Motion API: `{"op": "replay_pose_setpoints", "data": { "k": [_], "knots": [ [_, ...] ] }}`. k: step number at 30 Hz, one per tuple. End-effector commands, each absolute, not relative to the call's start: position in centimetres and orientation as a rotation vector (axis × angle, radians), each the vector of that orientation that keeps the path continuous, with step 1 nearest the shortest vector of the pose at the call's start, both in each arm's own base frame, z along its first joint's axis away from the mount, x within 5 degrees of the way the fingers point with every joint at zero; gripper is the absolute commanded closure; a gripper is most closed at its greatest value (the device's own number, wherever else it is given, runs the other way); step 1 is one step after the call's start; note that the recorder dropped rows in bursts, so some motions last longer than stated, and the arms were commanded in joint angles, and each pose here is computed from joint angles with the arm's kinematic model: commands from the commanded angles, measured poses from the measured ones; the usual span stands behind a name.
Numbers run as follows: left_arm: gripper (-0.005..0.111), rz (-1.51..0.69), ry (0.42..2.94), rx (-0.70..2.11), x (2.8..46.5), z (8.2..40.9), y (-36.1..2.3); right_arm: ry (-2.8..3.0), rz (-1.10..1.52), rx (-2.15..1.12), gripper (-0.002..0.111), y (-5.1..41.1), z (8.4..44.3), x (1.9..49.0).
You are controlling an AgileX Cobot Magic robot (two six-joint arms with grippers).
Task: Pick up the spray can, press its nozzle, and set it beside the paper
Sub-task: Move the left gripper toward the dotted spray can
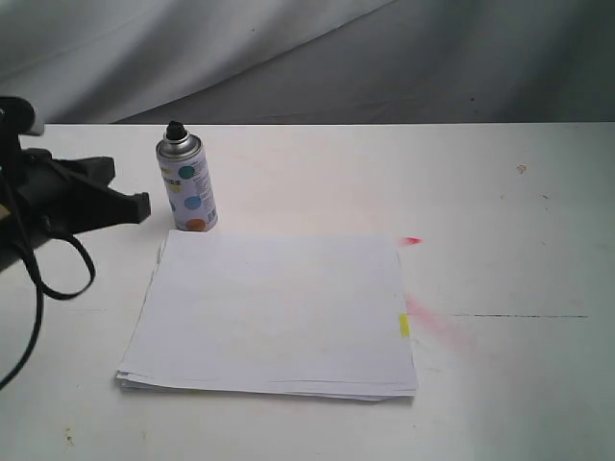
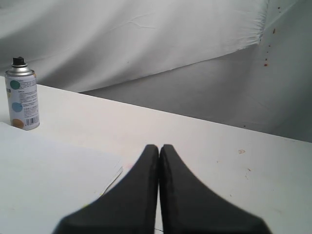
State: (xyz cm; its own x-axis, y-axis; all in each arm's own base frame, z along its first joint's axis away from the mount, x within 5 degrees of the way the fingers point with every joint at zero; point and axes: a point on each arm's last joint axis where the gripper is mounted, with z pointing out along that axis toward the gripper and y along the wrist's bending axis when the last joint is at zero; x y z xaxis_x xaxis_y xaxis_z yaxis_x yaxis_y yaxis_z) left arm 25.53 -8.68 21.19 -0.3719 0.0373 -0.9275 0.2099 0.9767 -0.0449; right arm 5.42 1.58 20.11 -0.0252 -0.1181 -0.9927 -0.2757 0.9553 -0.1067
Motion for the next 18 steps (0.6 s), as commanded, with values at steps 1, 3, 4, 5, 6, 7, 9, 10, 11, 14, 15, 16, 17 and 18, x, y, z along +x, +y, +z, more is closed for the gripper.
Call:
{"op": "replay_pose_setpoints", "data": {
  "k": [1,3,4,5,6,7,9,10,11,14,15,16,17,18],
  "knots": [
    [0.107,-0.209,1.914,0.116,26.0,18.1,-9.3,1.595,0.123,-0.309,0.108,1.6,20.1,5.4],
    [0.107,-0.211,1.914,0.155,26.6,16.5,-9.8,1.595,0.123,-0.309,0.108,1.6,20.1,5.4],
    [0.107,-0.218,1.906,0.166,26.8,15.8,-10.0,1.595,0.123,-0.309,0.108,1.6,20.1,5.4],
    [0.107,-0.232,1.9,0.164,27.1,15.0,-10.1,1.595,0.123,-0.309,0.108,1.6,20.1,5.4],
    [0.107,-0.237,1.886,0.155,27.3,14.5,-10.2,1.595,0.123,-0.309,0.108,1.6,20.1,5.4],
    [0.107,-0.243,1.881,0.144,27.5,13.8,-10.3,1.595,0.123,-0.309,0.108,1.6,20.1,5.4],
    [0.107,-0.244,1.87,0.135,28.0,12.7,-10.4,1.595,0.123,-0.309,0.108,1.6,20.1,5.4],
    [0.107,-0.241,1.863,0.142,28.2,12.1,-10.5,1.595,0.123,-0.309,0.108,1.6,20.1,5.4],
    [0.107,-0.244,1.852,0.157,28.4,11.7,-10.7,1.595,0.123,-0.309,0.108,1.6,20.1,5.4],
    [0.107,-0.269,1.822,0.223,28.7,10.8,-11.3,1.595,0.123,-0.309,0.108,1.6,20.1,5.4],
    [0.107,-0.276,1.804,0.232,28.8,10.8,-11.5,1.595,0.123,-0.309,0.108,1.6,20.1,5.4],
    [0.107,-0.281,1.796,0.241,28.9,10.8,-11.6,1.595,0.123,-0.309,0.108,1.6,20.1,5.4],
    [0.107,-0.284,1.791,0.246,28.9,10.9,-11.6,1.595,0.123,-0.309,0.108,1.6,20.1,5.4],
    [0.107,-0.286,1.783,0.246,29.0,10.9,-11.7,1.595,0.123,-0.309,0.108,1.6,20.1,5.4]
  ]
}}
